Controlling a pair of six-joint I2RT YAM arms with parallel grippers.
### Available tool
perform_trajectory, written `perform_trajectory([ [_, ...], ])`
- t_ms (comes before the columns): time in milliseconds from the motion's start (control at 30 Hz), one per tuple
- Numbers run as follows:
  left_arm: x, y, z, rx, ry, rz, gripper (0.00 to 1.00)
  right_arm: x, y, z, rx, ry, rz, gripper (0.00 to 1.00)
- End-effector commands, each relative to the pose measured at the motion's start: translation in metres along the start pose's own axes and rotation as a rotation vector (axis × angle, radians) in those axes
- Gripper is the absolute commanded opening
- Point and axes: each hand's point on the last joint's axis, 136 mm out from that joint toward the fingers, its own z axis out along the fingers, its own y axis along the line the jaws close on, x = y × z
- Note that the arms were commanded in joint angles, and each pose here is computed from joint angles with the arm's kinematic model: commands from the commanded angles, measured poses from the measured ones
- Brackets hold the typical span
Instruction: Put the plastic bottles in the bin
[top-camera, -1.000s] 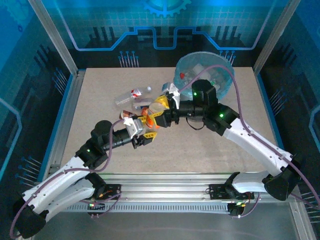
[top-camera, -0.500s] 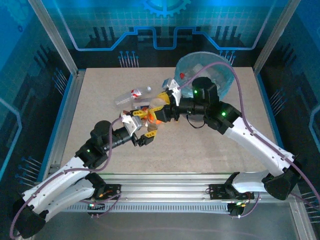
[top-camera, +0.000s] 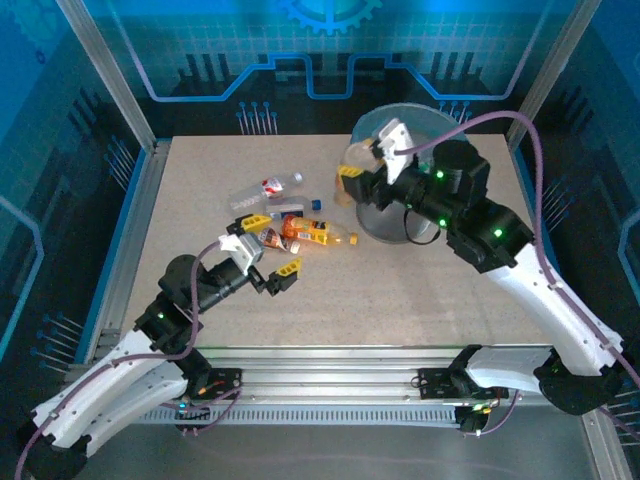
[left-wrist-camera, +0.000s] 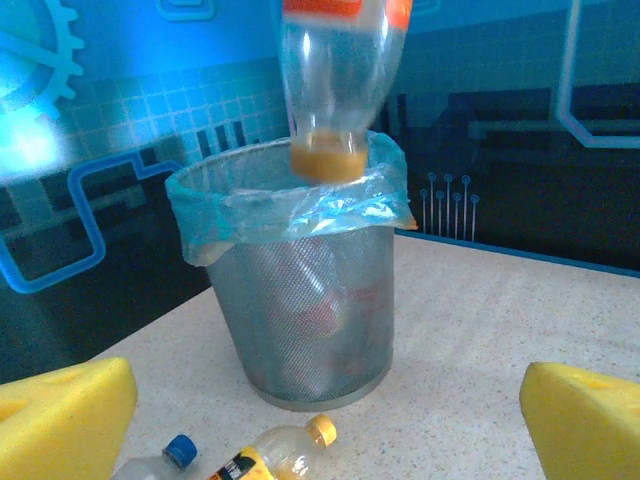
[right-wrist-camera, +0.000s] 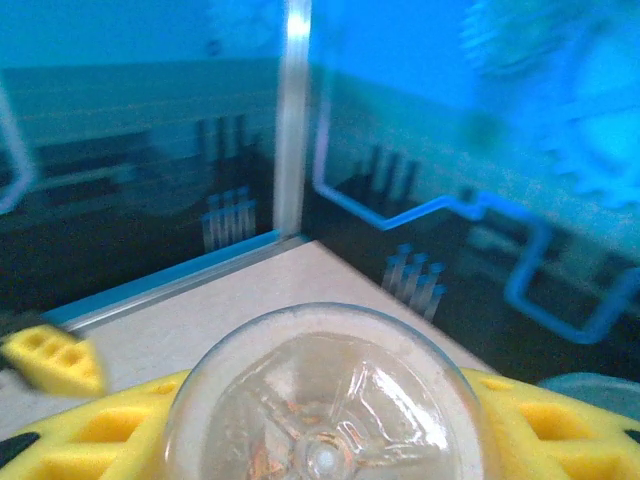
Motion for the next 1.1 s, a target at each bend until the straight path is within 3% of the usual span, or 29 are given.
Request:
perform_trajectory([
  [0,0.009,0.007,-0.003,-0.053,0.012,-0.028,0.99,-0.021,-0.057,-0.021,0.28,-0.013,-0.043,0.36],
  [200,0.013,0.012,-0.005,-0.084,0.031,-0.025,0.99,-0.006,-0.12,-0.005,0.575,0.162,-0.149,0.35],
  [500,0.019,0.017,-0.005,-0.111,0.05,-0.015,0.99,0.068,-0.19,0.026,0.83,0.505,-0.193,0.35],
  [633,0.02,0.018,-0.005,-0.119,0.054,-0.008,0.99,0.101,-0.207,0.026,0.871,0.594,-0.134,0.36],
  [867,0.025,0.019,-0.003,-0.124,0.06,-0.023,0.99,0.12,-0.201,0.022,0.882,0.604,-0.066,0.4],
  [1067,0.027,0.019,-0.001,-0.124,0.064,-0.037,0.99,0.16,-0.199,0.018,0.915,0.682,-0.001,0.41],
])
